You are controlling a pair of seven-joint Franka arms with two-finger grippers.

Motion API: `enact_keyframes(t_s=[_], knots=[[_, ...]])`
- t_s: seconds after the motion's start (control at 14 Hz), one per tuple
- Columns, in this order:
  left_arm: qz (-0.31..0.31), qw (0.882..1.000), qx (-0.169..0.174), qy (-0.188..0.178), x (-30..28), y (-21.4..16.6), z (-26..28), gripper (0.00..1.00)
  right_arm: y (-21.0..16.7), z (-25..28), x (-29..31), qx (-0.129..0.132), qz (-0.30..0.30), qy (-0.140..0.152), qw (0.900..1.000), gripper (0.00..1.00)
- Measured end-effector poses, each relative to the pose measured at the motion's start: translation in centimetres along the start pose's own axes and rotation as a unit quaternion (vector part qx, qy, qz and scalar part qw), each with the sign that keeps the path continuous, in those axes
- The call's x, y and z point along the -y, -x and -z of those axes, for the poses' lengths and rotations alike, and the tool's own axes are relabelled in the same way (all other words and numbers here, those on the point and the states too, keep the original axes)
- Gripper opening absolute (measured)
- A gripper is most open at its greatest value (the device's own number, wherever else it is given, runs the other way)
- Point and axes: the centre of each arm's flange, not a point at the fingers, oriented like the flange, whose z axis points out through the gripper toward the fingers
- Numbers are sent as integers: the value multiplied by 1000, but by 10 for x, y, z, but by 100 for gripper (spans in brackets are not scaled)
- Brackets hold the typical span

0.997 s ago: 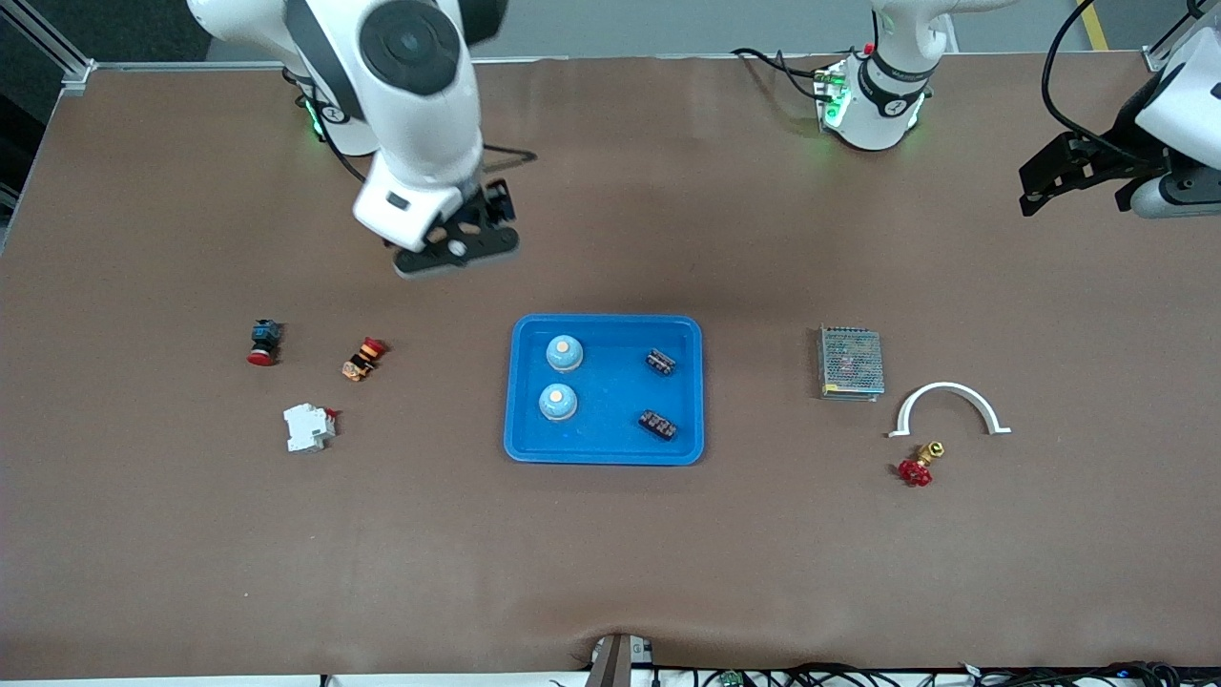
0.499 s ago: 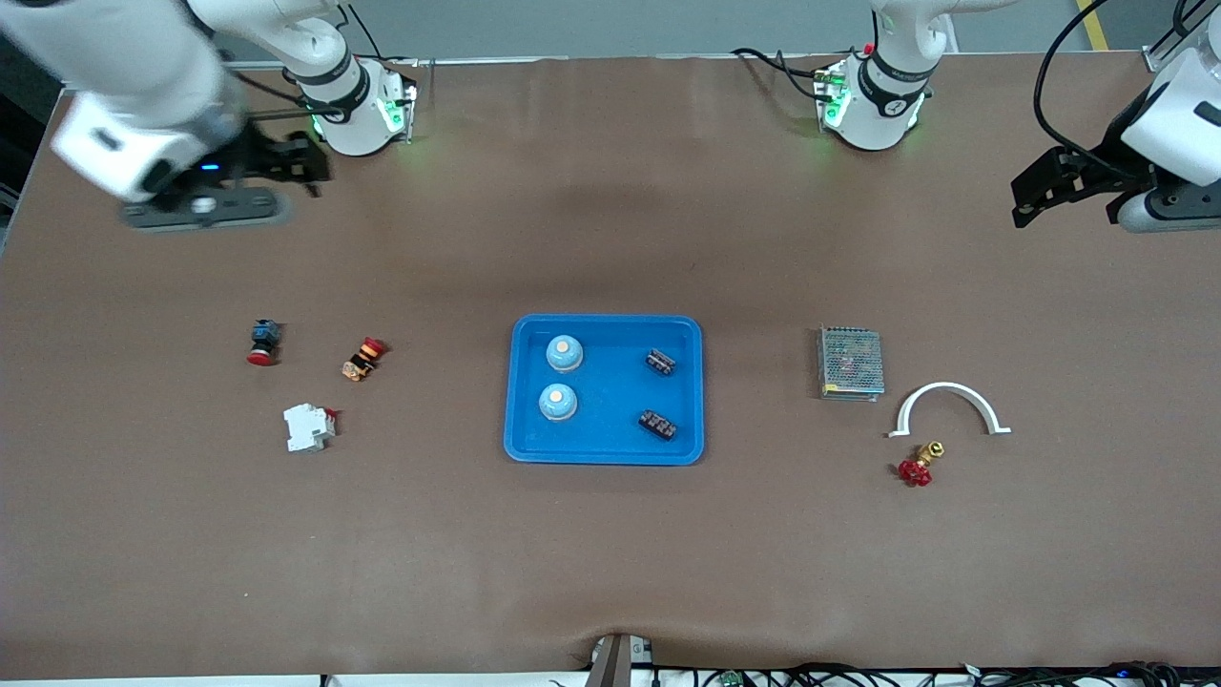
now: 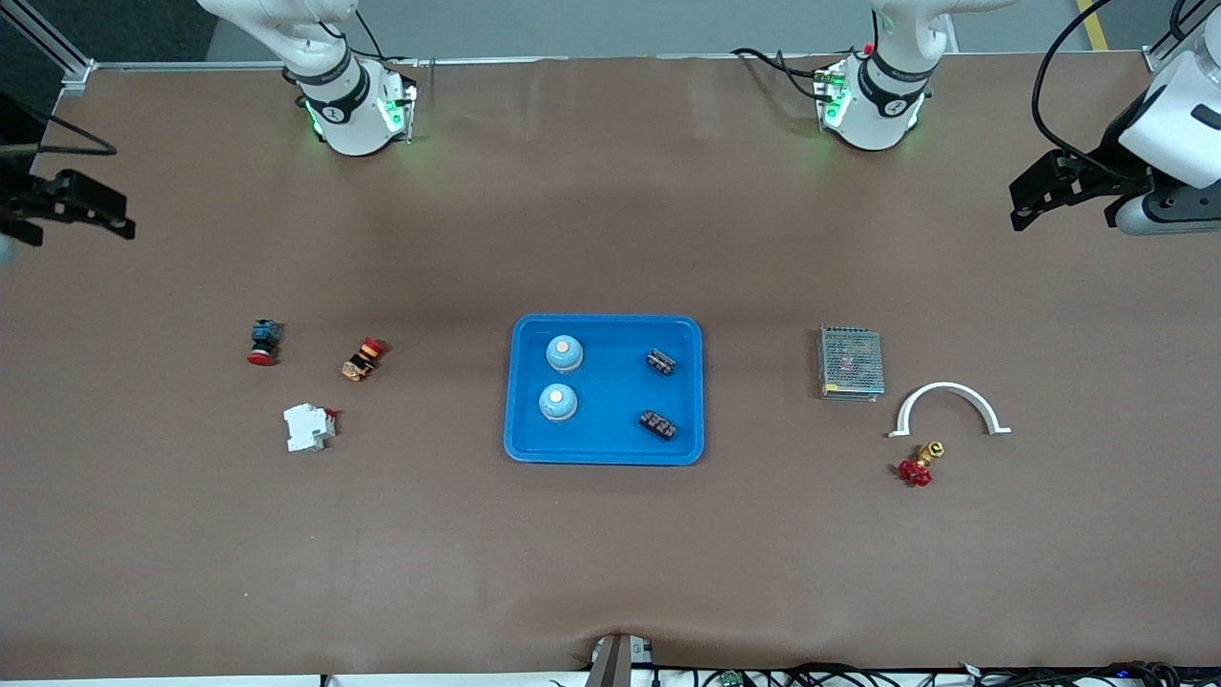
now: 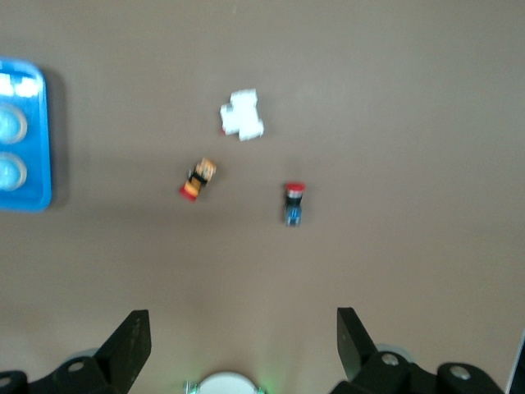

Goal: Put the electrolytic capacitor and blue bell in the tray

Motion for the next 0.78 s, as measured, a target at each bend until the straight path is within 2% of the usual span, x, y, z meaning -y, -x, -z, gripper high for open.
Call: enact_keyframes(t_s=[0.21, 0.28, 0.5, 0.78], knots=[[0, 1000, 0, 0, 0, 0, 0, 100, -21, -13, -15, -30, -14, -2, 999, 100], [0, 1000, -1, 0, 0, 0, 1, 100, -27, -18, -17, -32, -28, -4, 999, 100], [3, 1000, -5, 0, 3, 3, 5, 100, -31, -23, -6, -28, -66, -9, 997, 100], [5, 1000, -10, 0, 5, 7, 11, 100, -15, -18, 5, -22, -67, -19, 997, 100]])
